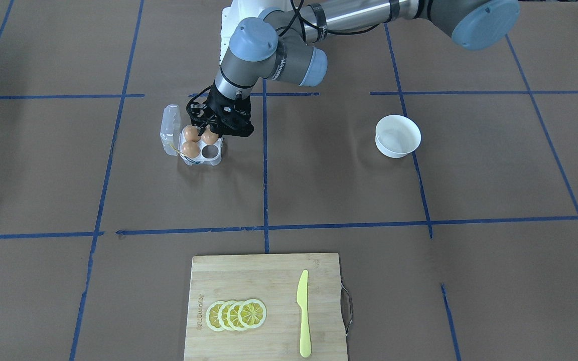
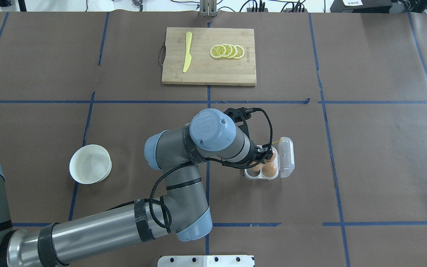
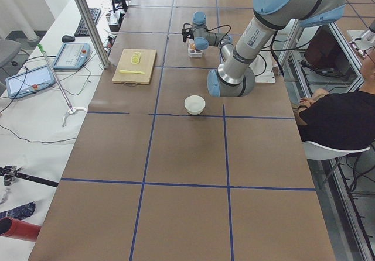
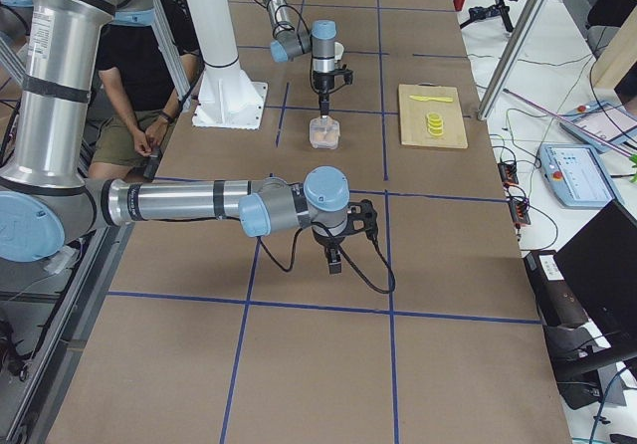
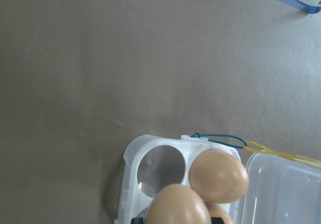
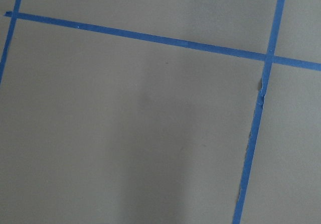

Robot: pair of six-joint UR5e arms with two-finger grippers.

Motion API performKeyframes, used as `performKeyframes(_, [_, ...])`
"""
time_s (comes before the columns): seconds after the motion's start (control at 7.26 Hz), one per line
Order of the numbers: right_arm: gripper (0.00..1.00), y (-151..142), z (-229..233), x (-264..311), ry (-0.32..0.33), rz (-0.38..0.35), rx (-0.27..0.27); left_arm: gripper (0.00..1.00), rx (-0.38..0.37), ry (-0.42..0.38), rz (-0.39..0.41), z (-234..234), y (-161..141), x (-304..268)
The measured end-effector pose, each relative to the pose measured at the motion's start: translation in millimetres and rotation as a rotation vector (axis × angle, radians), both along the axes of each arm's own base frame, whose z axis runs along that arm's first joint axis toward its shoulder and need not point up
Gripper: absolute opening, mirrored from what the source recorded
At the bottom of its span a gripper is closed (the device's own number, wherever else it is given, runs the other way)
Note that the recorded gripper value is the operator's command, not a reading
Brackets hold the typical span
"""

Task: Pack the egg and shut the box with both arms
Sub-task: 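Lower the egg into an empty carton slot and open the left gripper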

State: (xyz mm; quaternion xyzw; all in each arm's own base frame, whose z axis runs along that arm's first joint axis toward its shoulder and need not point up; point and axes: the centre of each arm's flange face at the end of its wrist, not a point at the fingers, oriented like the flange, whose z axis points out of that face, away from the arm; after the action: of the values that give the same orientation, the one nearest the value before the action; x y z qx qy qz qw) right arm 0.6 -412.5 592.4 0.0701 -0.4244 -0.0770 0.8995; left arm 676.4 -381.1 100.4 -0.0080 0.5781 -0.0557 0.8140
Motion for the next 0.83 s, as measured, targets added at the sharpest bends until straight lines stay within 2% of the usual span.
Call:
performKeyframes(0.14, [1.00, 0.0, 0.0, 0.0, 0.000, 0.000, 0.000, 0.93, 0.002, 0.000, 0.001, -0.1, 0.5, 0.4])
performKeyframes(0.28, [1.00, 0.0, 0.0, -0.3, 0.000, 0.000, 0.000, 1.00, 0.004, 0.001, 0.002, -0.2, 0.8, 0.5])
performKeyframes(0.83, [1.00, -0.8, -1.4, -2.4, -0.001, -0.005, 0.002, 1.00, 0.012, 0.004, -0.006, -2.8, -5.7, -7.7])
